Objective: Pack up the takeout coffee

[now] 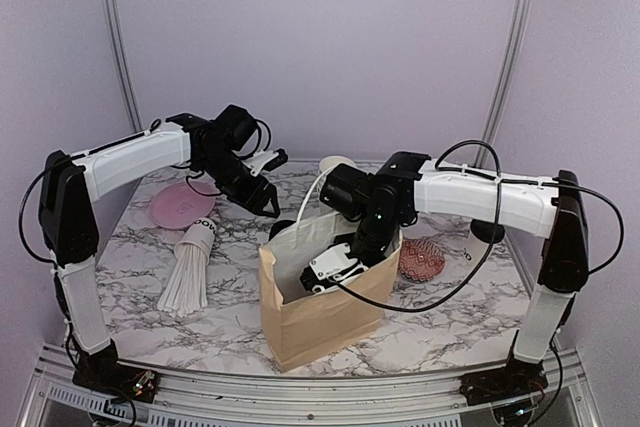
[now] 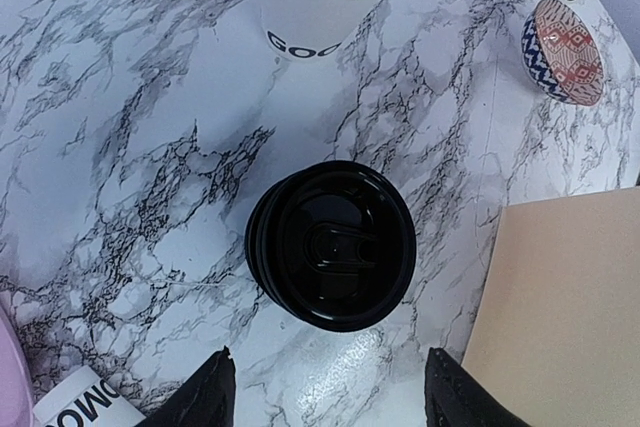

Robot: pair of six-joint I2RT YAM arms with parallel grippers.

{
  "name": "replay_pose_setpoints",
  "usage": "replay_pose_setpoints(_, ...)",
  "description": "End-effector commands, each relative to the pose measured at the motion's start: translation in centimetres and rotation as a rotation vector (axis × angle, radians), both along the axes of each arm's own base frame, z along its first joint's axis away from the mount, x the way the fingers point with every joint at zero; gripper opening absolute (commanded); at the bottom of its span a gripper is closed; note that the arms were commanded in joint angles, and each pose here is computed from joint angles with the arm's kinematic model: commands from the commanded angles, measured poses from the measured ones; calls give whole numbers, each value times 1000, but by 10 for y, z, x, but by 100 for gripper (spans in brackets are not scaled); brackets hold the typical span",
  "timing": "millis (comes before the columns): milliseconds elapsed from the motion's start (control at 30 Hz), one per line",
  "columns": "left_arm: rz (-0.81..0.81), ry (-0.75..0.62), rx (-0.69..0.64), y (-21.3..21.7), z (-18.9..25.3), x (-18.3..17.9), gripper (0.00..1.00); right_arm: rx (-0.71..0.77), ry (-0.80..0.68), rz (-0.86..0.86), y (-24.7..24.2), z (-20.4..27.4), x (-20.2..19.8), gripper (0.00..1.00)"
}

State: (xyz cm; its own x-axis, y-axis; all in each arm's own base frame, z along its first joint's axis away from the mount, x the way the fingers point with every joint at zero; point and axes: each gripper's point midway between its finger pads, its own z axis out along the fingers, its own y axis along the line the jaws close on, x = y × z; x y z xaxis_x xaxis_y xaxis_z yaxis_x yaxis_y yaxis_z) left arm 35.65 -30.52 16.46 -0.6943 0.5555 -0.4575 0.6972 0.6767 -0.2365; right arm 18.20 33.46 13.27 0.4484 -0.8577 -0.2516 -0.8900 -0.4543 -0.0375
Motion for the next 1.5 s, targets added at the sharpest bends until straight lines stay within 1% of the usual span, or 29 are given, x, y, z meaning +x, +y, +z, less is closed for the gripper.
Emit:
replay_pose_setpoints(0, 11, -17, 0, 11, 11, -9, 65, 4, -4, -29, 3, -27, 7, 31)
replay_pose_setpoints(100, 19, -26, -4, 13, 13, -11, 65, 12, -23, -66, 5, -25, 11, 31)
replay_pose_setpoints(233, 46, -52, -18, 15, 23, -8, 65, 13, -166, -134, 11, -18, 26, 31)
replay_pose_setpoints(367, 59, -72, -35, 17, 32, -10, 65, -12, -242, -181, 14, -14, 23, 32)
replay_pose_setpoints(467, 63, -73, -35, 20, 33, -14, 65, -32, -268, -193, 12, -15, 20, 35)
replay_pose_setpoints(633, 64, -67, -30, 23, 30, -18, 65, -41, -242, -204, 9, -16, 24, 38)
replay_pose_setpoints(800, 84, -114, -39, 28, 48, -16, 65, 20, -198, -210, 18, 12, 25, 43)
replay_pose_setpoints(833, 86, -123, -47, 28, 53, -17, 65, 21, -198, -205, 18, 16, 24, 46)
replay_pose_setpoints(1000, 88, -142, -87, 29, 72, -23, 66, 82, -106, -156, 23, 44, 6, 71)
replay_pose_setpoints(1100, 83, -162, -122, 29, 88, -29, 68, 97, -71, -143, 22, 55, 1, 78)
replay_pose_setpoints(1233, 48, -186, -210, 24, 120, -43, 68, 92, -23, -124, 17, 66, -6, 79)
replay_pose_setpoints(1333, 15, -217, -259, 20, 142, -56, 68, 127, -18, -125, 18, 79, -4, 79)
replay_pose_setpoints(1467, -57, -265, -301, 8, 160, -79, 68, 193, -23, -120, 23, 105, 0, 79)
